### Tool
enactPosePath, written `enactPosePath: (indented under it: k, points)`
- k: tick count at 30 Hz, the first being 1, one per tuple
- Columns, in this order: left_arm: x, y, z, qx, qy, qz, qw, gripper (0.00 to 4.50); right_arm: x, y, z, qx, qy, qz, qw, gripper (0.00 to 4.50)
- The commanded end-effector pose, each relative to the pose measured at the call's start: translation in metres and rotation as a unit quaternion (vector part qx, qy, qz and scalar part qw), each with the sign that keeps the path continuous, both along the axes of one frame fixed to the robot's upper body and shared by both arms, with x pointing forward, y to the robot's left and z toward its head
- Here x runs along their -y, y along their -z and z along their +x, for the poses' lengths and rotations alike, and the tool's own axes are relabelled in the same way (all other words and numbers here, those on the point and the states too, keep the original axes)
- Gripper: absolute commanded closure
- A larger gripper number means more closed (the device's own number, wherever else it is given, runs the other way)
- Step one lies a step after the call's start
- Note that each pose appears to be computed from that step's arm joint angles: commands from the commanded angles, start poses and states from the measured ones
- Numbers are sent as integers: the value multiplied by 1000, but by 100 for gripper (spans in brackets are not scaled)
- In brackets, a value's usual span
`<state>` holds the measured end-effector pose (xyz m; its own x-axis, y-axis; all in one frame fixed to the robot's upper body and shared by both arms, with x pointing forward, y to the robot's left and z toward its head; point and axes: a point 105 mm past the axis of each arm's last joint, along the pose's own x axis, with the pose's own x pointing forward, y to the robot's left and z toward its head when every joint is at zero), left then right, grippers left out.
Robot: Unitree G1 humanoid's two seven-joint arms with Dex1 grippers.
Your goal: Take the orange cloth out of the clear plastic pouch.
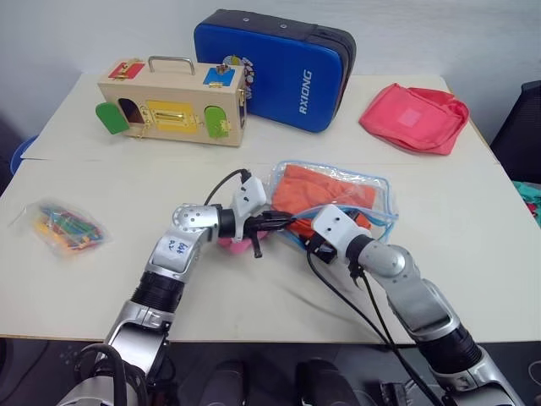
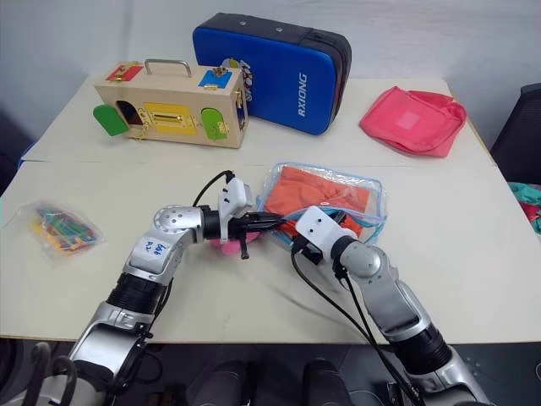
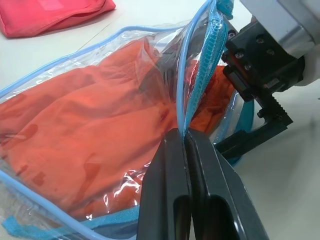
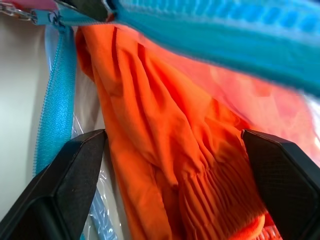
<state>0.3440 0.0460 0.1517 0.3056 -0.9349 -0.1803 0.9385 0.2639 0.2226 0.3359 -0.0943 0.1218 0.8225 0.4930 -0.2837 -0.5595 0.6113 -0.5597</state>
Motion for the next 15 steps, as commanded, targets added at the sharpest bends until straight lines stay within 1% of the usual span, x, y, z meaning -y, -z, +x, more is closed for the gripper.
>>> enactPosePath:
  k: [1, 2, 6, 8, 9, 11, 13, 14, 15]
  points:
    - [3, -7, -1, 13, 4, -12, 1000, 450, 5, 22, 5, -45, 4, -20, 999, 39]
    - [3, -7, -1, 14, 3, -13, 1000, 450, 7, 22, 9, -45, 10, -21, 999, 57]
    - [3, -7, -1, 10, -1, -21, 1000, 450, 18, 20, 28, -39, 29, -41, 998, 200]
    - [2, -7, 0, 5, -8, -27, 1000, 450, 20, 17, 32, -36, 23, -43, 998, 264]
    - [2, -7, 0, 1, -13, -32, 999, 450, 19, 14, 32, -38, 11, -44, 998, 303]
    - [2, -9, 2, -11, -28, -49, 998, 450, 15, 8, 26, -46, -30, -33, 998, 372]
    - [1, -13, 5, -20, -48, -75, 996, 450, 3, 1, 6, -76, -122, -8, 990, 437]
    - [-1, -16, 6, -30, -59, -90, 994, 450, 4, -5, 1, -77, -138, -7, 987, 449]
    - [-3, -18, 8, -44, -72, -107, 991, 450, 6, -11, -4, -75, -161, -9, 984, 449]
